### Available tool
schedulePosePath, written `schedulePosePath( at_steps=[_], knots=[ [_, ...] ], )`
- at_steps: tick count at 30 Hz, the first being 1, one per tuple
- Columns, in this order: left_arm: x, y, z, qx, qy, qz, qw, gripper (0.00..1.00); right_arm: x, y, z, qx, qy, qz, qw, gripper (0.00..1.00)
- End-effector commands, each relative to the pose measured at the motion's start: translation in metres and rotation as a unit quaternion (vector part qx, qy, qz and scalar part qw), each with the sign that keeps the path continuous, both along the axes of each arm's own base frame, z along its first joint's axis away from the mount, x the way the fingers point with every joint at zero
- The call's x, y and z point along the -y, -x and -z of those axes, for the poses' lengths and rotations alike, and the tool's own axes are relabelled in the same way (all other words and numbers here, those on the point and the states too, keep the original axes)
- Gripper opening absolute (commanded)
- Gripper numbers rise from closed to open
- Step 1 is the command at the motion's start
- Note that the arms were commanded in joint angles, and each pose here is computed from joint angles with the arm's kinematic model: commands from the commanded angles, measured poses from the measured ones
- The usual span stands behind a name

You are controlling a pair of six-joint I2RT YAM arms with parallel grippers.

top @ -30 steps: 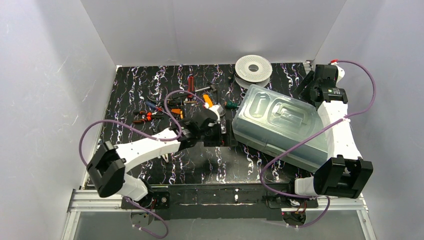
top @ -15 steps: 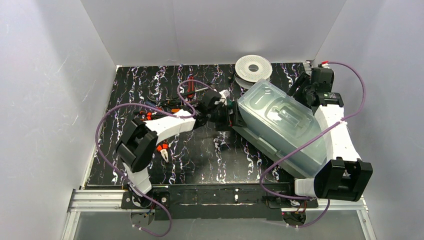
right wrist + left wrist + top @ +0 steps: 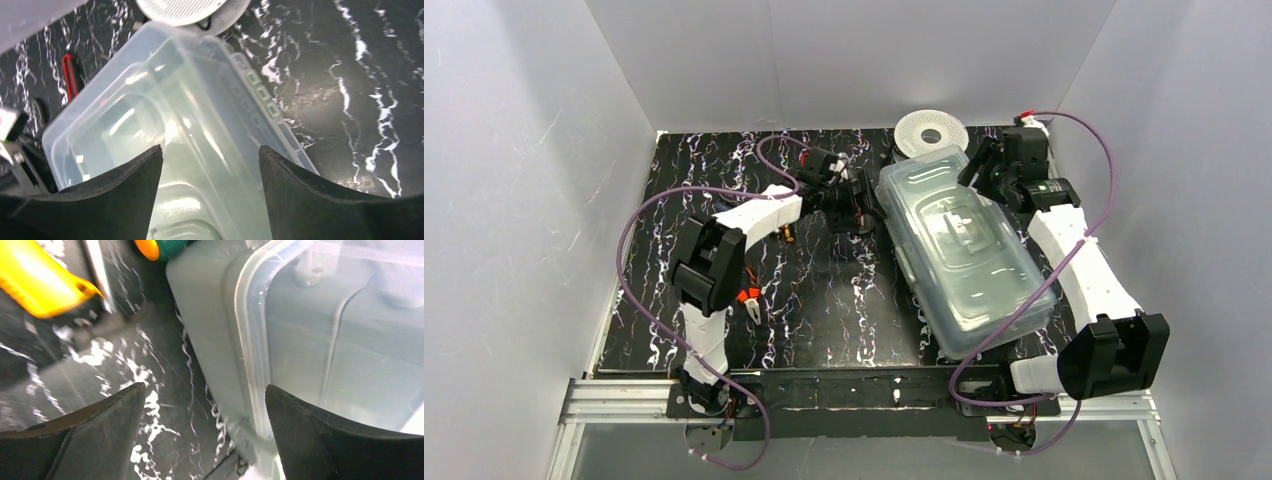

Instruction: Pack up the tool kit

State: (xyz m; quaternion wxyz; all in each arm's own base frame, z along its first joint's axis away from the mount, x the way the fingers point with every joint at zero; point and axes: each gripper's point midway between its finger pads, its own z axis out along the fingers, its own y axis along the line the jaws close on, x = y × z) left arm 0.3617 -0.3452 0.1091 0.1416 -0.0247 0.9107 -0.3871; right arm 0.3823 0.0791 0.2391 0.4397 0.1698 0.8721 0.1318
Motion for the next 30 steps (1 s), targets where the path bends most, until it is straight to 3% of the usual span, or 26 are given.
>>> schedulePosePath(
  at_steps=[1, 10, 16, 19, 25, 30],
  knots=[
    [0.007, -0.046, -0.047, 0.079, 0.037, -0.026, 0.996, 0.91, -0.11, 0.059, 0.039, -0.144, -0.097, -0.152, 0.973, 0.76],
    [-0.029, -0.047, -0.072, 0.106, 0.013, -0.036, 0.994, 0.91, -0.121, 0.046, 0.024, -0.126, -0.078, -0.169, 0.974, 0.77],
    [-0.053, -0.008, -0.091, 0.121, 0.01, -0.041, 0.992, 0.93, -0.08, 0.052, 0.009, -0.1, 0.011, -0.125, 0.987, 0.83],
    [-0.072, 0.019, -0.096, 0.122, 0.001, -0.052, 0.991, 0.97, -0.067, 0.066, 0.01, -0.092, 0.044, -0.146, 0.984, 0.86],
    [-0.076, 0.065, -0.087, 0.075, 0.065, -0.035, 0.994, 0.98, -0.058, 0.096, 0.03, -0.113, 0.048, -0.164, 0.979, 0.89],
    [-0.063, 0.083, -0.064, 0.032, 0.122, -0.002, 0.992, 0.98, -0.058, 0.112, 0.058, -0.15, 0.027, -0.168, 0.974, 0.84]
  ],
)
